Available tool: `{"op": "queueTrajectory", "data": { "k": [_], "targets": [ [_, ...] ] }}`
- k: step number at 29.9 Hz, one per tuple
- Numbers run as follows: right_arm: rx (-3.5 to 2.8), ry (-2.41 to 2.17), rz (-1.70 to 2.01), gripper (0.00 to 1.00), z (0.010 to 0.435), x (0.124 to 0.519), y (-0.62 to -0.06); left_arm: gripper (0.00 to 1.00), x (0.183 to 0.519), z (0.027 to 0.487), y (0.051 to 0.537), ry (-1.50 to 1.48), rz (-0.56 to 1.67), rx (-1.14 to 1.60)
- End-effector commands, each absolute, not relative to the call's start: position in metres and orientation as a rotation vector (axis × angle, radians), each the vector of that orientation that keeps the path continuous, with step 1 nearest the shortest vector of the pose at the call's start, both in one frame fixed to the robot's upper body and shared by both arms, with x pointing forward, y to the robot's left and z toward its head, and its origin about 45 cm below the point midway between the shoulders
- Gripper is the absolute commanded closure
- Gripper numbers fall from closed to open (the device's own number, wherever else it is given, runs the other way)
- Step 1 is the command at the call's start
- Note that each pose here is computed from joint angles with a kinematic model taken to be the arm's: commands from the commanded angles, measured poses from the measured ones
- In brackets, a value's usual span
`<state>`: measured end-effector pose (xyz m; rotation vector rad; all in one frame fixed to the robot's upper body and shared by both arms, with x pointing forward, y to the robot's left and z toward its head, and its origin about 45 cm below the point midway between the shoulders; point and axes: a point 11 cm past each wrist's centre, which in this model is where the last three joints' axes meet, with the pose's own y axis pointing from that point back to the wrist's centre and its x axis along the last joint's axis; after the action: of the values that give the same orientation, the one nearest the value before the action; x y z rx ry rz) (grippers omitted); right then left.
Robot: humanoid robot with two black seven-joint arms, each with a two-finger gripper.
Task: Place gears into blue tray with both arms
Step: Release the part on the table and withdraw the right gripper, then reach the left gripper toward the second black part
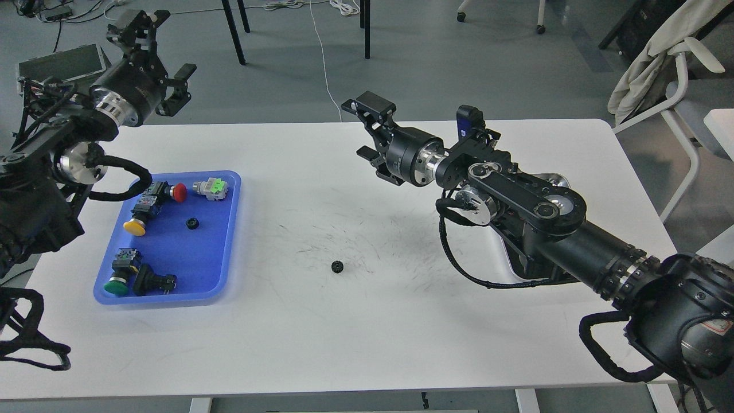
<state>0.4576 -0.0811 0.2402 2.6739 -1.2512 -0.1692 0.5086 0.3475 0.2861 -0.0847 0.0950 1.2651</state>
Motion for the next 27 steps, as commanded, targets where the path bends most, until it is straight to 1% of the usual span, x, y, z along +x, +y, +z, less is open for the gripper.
{"op": "queueTrajectory", "data": {
  "k": [1,5,8,10,13,14,17,19,21,24,27],
  "targets": [
    [2.669,-1.560,-0.328,0.00,0.268,0.486,-0.161,0.02,0.509,0.289,0.343,0.005,1.198,0.058],
    [2.637,-1.818,-0.563,0.00,0.270,0.489,-0.257,0.02,0.503,0.287,0.341,-0.088,1.118,0.221],
    [2.667,-1.973,-0.748,0.00,0.271,0.478,-0.322,0.02,0.495,0.303,0.330,-0.185,1.006,0.298],
    [2.698,-2.080,-0.877,0.00,0.269,0.466,-0.362,0.02,0.483,0.313,0.324,-0.260,0.917,0.378],
    [2.677,-2.231,-1.047,0.00,0.255,0.452,-0.401,0.02,0.458,0.324,0.310,-0.356,0.778,0.475],
    [2.645,-2.278,-1.088,0.00,0.248,0.449,-0.410,0.02,0.449,0.324,0.306,-0.381,0.735,0.509],
    [2.536,-2.421,-1.194,0.00,0.230,0.442,-0.434,0.02,0.417,0.297,0.290,-0.448,0.560,0.659],
    [2.509,-2.467,-1.235,0.00,0.227,0.440,-0.442,0.02,0.400,0.280,0.278,-0.510,0.444,0.758],
    [2.480,-2.480,-1.247,0.00,0.219,0.435,-0.446,0.02,0.389,0.266,0.270,-0.580,0.368,0.837],
    [2.453,-2.479,-1.258,0.00,0.211,0.429,-0.448,0.02,0.377,0.253,0.245,-0.688,0.281,0.878],
    [2.440,-2.483,-1.264,0.00,0.207,0.426,-0.449,0.02,0.364,0.233,0.207,-0.795,0.201,0.911]
  ]
}}
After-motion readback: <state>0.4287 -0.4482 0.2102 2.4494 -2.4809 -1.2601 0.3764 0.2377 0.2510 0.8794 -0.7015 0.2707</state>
